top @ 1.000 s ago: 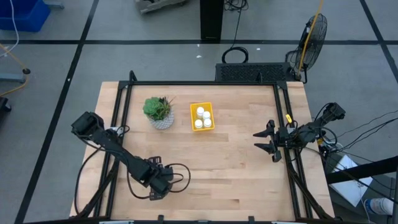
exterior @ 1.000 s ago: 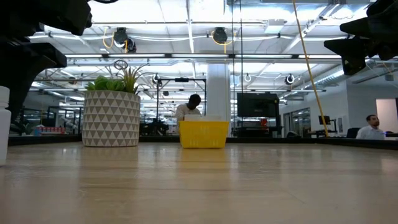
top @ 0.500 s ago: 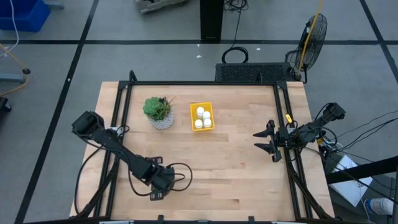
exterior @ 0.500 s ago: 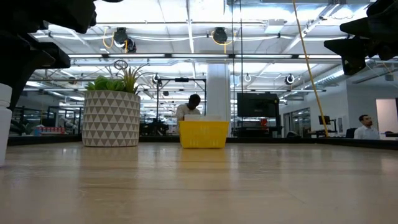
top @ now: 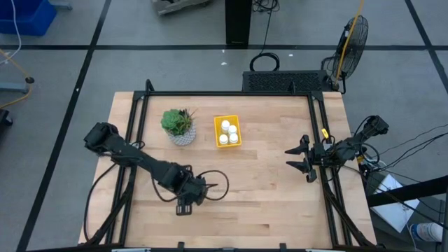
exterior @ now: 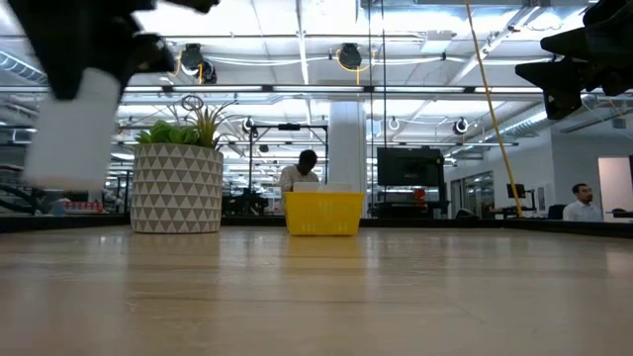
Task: Pick and place pill bottles into a basket
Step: Put the white pill bottle into the yellow bin
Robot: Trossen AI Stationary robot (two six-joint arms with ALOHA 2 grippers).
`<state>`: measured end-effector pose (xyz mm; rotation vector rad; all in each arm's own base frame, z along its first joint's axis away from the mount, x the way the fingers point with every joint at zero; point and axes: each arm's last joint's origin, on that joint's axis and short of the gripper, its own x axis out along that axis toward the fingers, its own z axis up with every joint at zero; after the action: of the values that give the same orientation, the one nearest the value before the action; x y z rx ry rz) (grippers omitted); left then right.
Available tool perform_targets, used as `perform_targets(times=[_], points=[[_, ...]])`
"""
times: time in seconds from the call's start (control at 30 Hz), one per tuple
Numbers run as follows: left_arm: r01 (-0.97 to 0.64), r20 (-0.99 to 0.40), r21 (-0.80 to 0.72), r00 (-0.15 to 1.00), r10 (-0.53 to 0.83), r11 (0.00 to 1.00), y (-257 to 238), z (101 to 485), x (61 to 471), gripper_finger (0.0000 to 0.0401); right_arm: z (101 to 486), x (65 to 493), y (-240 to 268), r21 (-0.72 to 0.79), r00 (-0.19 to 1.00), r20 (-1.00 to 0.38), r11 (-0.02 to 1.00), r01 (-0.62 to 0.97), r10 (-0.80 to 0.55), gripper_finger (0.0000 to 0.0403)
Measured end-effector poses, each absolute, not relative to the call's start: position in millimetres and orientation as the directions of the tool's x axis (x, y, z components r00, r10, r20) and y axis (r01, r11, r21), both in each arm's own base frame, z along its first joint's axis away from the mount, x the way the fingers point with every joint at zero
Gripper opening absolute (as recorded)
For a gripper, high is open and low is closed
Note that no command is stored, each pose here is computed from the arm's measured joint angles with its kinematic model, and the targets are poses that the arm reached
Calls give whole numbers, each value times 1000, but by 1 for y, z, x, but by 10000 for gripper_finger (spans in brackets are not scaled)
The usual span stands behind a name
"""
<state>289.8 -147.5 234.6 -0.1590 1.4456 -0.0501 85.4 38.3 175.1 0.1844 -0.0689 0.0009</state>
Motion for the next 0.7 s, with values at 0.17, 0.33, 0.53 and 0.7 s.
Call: perform_targets(times=[0.17, 0.33, 0.53, 0.7], points=[[-47, -984, -99, 151, -91, 994, -128, 266, 302, 164, 175, 85, 38, 183, 998, 69, 983, -8, -5, 196], [-39, -981, -43, 191, -34, 998, -99, 298, 313, 164, 175, 85, 38, 183, 998, 69, 983, -8, -5, 196], [-49, -975, -19, 224, -8, 999, -51, 327, 322, 164, 175, 85, 38, 183, 998, 69, 983, -8, -5, 196], [-80, -972, 6, 234, 25, 997, -3, 345, 322, 164, 175, 85, 38, 183, 998, 69, 983, -7, -5, 196]])
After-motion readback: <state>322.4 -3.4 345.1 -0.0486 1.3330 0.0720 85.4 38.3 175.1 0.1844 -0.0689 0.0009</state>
